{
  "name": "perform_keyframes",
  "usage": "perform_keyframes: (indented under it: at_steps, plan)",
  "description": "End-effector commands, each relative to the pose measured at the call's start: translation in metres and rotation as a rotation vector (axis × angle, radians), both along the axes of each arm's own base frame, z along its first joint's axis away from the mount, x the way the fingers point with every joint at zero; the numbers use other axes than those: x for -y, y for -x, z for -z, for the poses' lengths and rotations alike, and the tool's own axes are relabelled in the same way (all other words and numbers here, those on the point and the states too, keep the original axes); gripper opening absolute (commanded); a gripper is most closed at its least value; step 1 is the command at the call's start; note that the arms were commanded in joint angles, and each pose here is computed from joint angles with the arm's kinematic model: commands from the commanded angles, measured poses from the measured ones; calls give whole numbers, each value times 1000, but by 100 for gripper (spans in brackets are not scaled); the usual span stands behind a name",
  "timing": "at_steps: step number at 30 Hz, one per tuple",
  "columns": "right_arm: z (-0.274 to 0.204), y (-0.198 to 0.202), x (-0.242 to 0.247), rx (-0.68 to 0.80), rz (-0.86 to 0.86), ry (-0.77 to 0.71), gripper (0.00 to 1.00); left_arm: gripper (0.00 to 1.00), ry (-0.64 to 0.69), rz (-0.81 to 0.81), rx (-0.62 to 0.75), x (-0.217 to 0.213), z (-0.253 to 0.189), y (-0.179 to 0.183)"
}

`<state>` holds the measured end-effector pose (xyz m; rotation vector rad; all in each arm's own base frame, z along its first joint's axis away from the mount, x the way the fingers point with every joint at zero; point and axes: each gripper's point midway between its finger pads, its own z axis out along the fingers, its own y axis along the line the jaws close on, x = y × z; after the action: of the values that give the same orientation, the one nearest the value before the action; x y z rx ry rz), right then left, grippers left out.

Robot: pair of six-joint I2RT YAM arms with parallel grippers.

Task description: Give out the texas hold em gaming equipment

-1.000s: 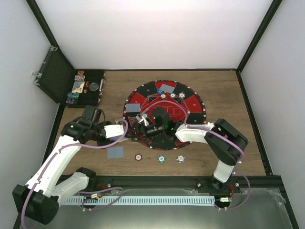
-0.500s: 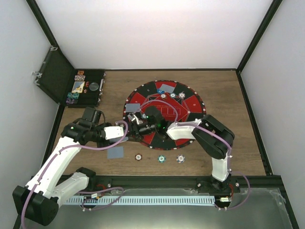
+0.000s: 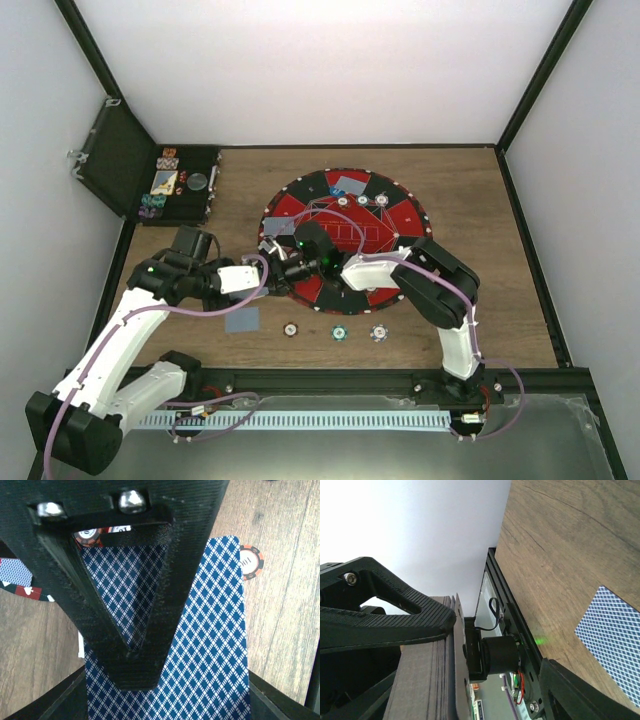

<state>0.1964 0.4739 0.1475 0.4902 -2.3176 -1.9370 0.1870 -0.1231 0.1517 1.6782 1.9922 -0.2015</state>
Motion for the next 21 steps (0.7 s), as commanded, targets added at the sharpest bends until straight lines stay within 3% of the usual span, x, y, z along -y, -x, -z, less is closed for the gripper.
perform_keyframes:
  at_steps: [1,9,21]
  plan:
    - [9,0,2,-10,-4,34,61,5,21,17,29,4,-6,-1]
    - [2,-2,19,28,14,40,57,5,24,13,27,3,-7,1]
    - [-18,13,10,78,-79,-34,65,5,36,14,7,6,-8,0]
